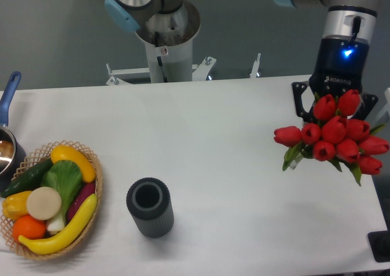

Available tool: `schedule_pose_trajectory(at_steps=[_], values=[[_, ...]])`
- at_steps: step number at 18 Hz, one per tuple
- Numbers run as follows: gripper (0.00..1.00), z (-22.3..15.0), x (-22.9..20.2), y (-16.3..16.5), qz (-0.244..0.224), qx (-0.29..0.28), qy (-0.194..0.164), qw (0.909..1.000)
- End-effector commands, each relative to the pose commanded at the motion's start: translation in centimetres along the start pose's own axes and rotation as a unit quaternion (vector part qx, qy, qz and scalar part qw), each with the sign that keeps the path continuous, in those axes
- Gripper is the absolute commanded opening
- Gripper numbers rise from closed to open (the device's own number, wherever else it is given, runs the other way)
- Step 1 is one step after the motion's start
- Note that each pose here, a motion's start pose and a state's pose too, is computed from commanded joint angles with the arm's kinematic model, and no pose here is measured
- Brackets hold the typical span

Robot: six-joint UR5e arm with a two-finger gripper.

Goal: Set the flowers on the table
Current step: 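Hold the red tulip bunch in the gripper and lift it slightly, then lower the held red tulips down onto the table surface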

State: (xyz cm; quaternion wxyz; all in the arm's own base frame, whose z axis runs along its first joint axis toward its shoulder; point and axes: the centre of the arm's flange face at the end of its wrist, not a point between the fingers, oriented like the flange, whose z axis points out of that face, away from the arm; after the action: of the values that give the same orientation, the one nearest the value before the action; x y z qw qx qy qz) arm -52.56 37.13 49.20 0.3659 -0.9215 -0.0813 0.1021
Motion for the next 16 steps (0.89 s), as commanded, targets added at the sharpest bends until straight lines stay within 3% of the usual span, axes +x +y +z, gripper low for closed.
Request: schedule_pose_trajectory(at_steps=[7,16], values=[[0.47,3.7,2.4,1.2,0.055,-0.11,-0.02,0.9921],[0.47,9.4,3.9,5.0,0.137,-0.278,0.007,0.9508]])
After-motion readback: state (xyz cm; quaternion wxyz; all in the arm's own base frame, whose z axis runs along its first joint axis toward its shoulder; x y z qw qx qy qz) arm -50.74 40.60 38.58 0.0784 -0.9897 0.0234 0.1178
